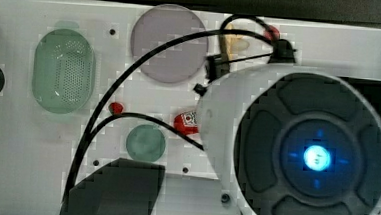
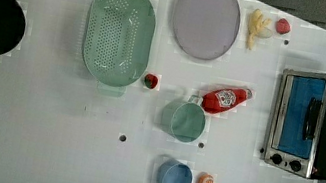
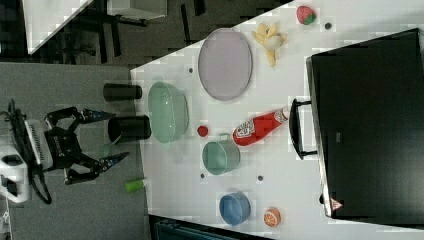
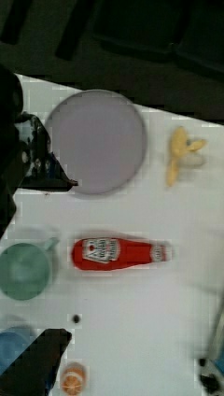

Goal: Pick Ketchup from oven and place it on table.

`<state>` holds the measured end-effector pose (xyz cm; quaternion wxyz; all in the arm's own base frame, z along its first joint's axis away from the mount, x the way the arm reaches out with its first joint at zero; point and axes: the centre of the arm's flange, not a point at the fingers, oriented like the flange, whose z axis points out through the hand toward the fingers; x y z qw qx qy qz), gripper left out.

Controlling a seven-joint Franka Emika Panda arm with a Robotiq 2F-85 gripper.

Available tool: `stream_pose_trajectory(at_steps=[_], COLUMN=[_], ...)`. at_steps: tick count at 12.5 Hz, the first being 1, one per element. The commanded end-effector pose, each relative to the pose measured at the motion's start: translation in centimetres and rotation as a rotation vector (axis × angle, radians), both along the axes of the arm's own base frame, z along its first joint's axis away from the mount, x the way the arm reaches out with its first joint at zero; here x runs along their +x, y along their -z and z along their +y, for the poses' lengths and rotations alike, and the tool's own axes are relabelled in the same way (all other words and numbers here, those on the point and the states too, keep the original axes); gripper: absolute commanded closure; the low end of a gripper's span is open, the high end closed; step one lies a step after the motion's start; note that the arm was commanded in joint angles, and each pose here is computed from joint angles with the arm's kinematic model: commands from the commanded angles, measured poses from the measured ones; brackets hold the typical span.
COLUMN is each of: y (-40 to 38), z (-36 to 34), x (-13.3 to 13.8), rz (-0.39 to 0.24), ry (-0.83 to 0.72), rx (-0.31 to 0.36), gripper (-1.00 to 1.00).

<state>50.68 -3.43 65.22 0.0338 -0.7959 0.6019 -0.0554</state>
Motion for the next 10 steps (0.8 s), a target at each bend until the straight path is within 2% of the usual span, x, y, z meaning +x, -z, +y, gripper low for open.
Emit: stream_pose_trajectory(at_steps=[1,10], y=[5.67,6.21], z=[0.40,0.39], x=[2.30,2.51], rz=[0.119,0.129], ry=[0.025,0.025], rx=[0.021,0.021], gripper=[-1.00,-1.00])
